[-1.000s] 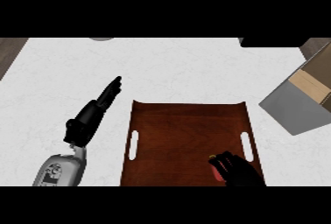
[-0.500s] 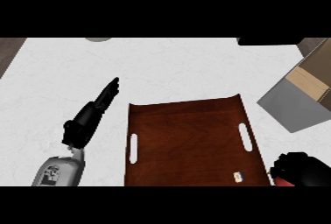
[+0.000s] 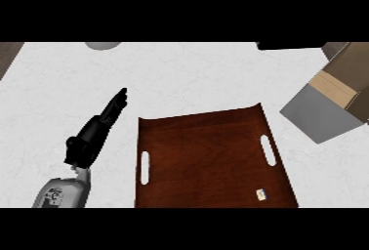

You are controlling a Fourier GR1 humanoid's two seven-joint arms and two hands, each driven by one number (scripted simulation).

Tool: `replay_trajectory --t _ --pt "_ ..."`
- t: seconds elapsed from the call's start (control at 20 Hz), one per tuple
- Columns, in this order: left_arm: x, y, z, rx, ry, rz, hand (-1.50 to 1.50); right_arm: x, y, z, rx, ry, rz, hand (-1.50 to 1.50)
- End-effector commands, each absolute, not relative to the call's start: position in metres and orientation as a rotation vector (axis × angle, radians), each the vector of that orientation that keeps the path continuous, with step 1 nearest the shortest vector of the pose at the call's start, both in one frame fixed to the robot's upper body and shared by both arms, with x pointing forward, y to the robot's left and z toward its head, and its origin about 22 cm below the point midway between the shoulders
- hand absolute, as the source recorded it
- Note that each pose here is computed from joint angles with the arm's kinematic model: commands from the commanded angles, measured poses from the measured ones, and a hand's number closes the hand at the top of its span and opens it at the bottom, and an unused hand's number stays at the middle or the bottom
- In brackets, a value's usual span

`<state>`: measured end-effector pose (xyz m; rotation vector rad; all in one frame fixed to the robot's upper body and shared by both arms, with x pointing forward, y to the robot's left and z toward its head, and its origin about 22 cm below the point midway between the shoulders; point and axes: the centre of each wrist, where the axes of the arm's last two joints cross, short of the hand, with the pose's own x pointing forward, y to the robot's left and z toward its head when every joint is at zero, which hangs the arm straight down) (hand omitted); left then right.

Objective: Pick the bell pepper from the tray and place it in the cardboard box

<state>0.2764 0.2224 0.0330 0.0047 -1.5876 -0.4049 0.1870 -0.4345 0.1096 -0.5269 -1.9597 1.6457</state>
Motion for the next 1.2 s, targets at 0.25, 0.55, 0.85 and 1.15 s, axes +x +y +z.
replay_trajectory --t 0.25,0.55,0.85,1.15 --pt "0.281 0.224 0.041 0.0 -1.6 -0.424 0.0 0.174 -0.535 0.196 -0.411 -2.133 1.303 1.5" --pt "0.284 0.202 0.044 -0.033 -1.601 -0.443 0.0 0.164 -0.57 0.23 -0.513 -2.089 1.208 1.5" --pt "0.294 0.196 0.053 -0.063 -1.609 -0.458 0.0 0.184 -0.567 0.257 -0.541 -2.073 1.145 1.5" --pt "0.297 0.207 0.049 -0.048 -1.605 -0.473 0.0 0.201 -0.556 0.238 -0.494 -2.045 1.107 1.5"
